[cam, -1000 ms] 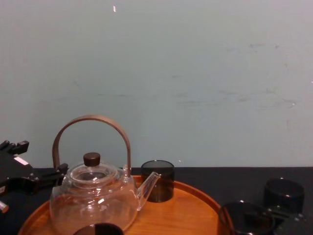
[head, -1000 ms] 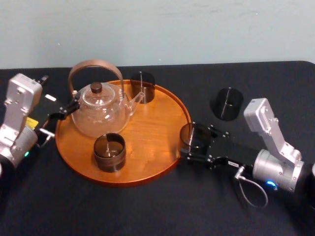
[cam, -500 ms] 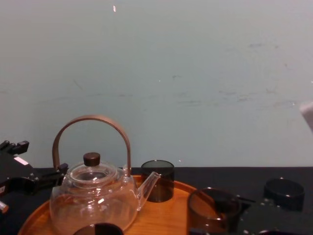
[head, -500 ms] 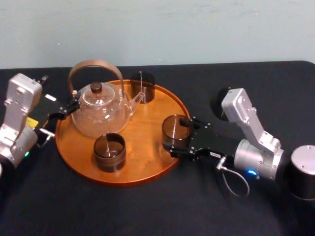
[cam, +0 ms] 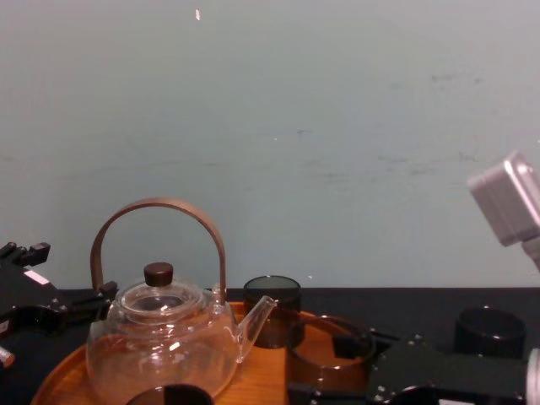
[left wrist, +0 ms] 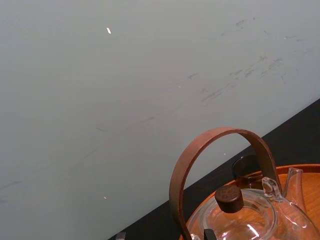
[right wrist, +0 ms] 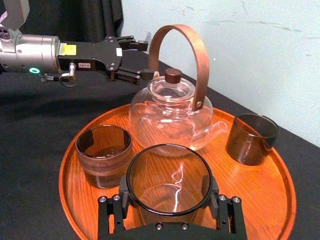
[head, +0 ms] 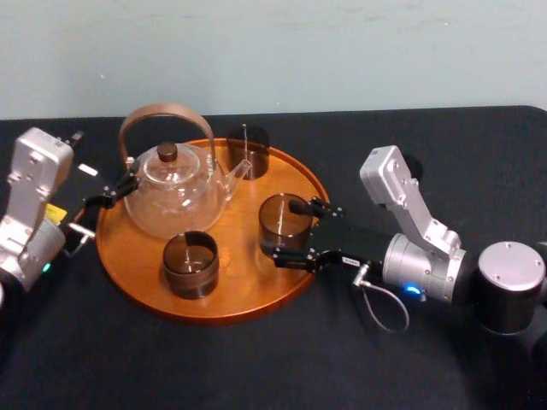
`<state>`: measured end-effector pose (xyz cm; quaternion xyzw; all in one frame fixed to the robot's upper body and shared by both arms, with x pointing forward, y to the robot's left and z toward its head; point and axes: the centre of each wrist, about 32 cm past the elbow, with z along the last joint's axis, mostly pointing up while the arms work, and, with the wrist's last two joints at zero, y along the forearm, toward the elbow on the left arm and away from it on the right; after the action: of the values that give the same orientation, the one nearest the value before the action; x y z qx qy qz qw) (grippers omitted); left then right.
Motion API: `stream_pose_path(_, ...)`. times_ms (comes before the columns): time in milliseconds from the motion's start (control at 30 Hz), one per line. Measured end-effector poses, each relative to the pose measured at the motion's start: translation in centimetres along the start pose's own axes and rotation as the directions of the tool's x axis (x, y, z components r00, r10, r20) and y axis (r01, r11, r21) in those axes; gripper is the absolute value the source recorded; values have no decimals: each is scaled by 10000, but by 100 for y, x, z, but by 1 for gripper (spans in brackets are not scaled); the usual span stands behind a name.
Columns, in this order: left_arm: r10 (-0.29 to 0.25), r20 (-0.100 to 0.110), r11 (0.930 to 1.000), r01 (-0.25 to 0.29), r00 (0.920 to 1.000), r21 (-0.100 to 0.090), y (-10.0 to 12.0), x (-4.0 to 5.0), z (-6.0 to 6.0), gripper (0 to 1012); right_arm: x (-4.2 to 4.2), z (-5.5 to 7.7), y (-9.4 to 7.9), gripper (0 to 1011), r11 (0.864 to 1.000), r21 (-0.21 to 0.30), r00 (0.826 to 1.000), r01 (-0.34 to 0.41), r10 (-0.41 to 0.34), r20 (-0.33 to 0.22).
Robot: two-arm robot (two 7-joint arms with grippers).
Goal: Pick up the glass from the table and place it on the tray.
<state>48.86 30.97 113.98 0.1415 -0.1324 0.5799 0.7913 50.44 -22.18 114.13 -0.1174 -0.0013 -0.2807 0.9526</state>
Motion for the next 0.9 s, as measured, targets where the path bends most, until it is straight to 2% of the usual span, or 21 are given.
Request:
stream_pose_path(400, 0, 0, 10000, 0, 10000, -1, 0, 0, 0, 1010, 1, -60, 163, 905, 9995, 7, 9994, -303, 303, -186)
stream_pose_path(900, 0, 0, 10000, 0, 10000, 0, 0, 0, 0, 1010, -15, -130, 235, 905, 9987, -51, 9979, -511, 509, -405)
